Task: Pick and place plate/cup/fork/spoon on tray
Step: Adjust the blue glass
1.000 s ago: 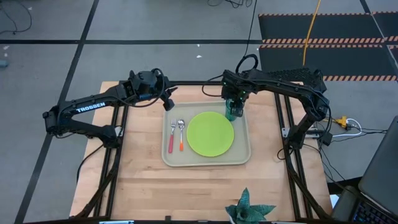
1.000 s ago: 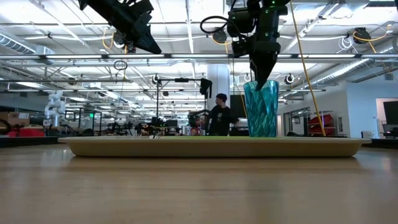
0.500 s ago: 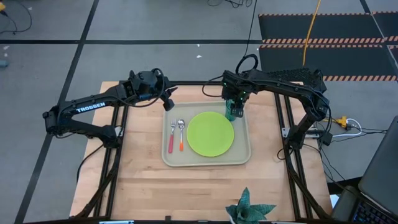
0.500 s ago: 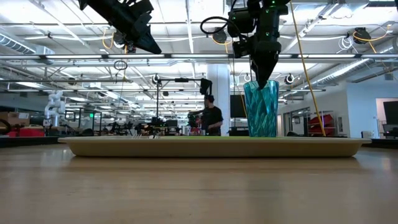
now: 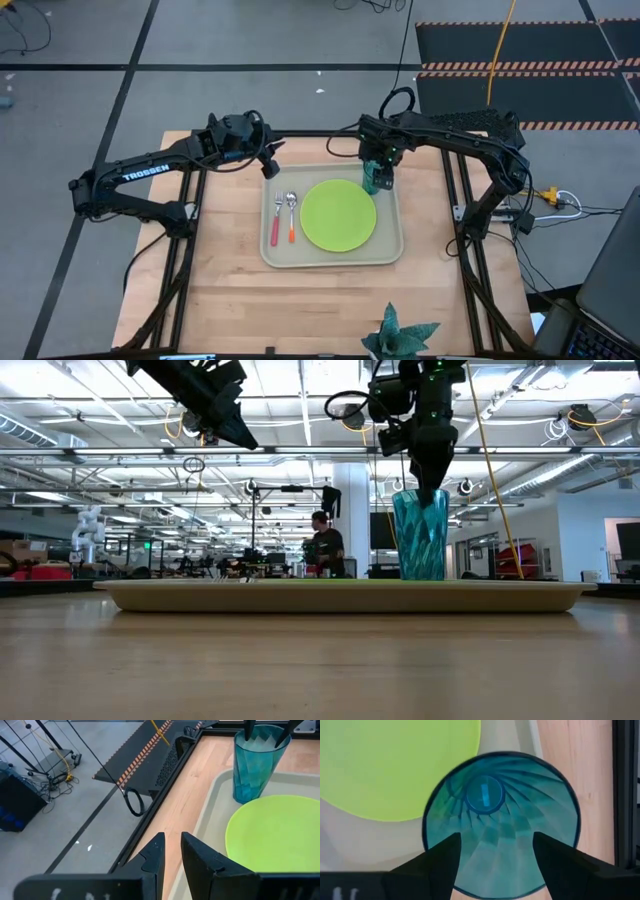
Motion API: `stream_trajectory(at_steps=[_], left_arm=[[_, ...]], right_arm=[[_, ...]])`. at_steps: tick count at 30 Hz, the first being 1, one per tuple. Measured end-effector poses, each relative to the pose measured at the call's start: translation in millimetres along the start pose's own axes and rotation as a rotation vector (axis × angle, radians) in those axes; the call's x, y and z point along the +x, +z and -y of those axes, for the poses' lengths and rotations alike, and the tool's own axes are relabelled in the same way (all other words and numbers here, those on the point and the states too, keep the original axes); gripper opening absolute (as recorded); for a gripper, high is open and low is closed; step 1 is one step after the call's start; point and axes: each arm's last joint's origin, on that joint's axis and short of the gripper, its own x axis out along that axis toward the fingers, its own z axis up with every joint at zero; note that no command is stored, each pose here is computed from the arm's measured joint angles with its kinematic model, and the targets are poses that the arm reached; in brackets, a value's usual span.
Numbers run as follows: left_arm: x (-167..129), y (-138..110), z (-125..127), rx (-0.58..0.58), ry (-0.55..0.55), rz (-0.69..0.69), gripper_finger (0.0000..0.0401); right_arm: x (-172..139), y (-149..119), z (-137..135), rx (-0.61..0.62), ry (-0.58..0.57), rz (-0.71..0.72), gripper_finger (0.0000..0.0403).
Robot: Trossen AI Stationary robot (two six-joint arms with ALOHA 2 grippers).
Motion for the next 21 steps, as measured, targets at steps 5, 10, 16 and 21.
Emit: stream_trajectory(at_steps=[5, 10, 16, 21], left_arm=[[0.0, 0.0, 0.0, 0.000, -0.001, 0.000, 0.0067], [0.0, 0.0, 0.0, 0.000, -0.002, 0.000, 0.0067], [0.0, 0.0, 0.1, 0.000, -0.004, 0.001, 0.0067], [0.0, -0.4, 0.2, 0.002, -0.005, -0.004, 0.0067]], right_arm=[[0.0, -1.0, 0.0, 0.001, 0.000, -0.011, 0.0263], [0.0, -1.2, 1.2, 0.015, -0.047, -0.020, 0.0292], [-0.1, -1.3, 1.3, 0.019, -0.048, -0.020, 0.0314], [-0.1, -1.4, 1.5, 0.018, -0.058, -0.022, 0.0315]])
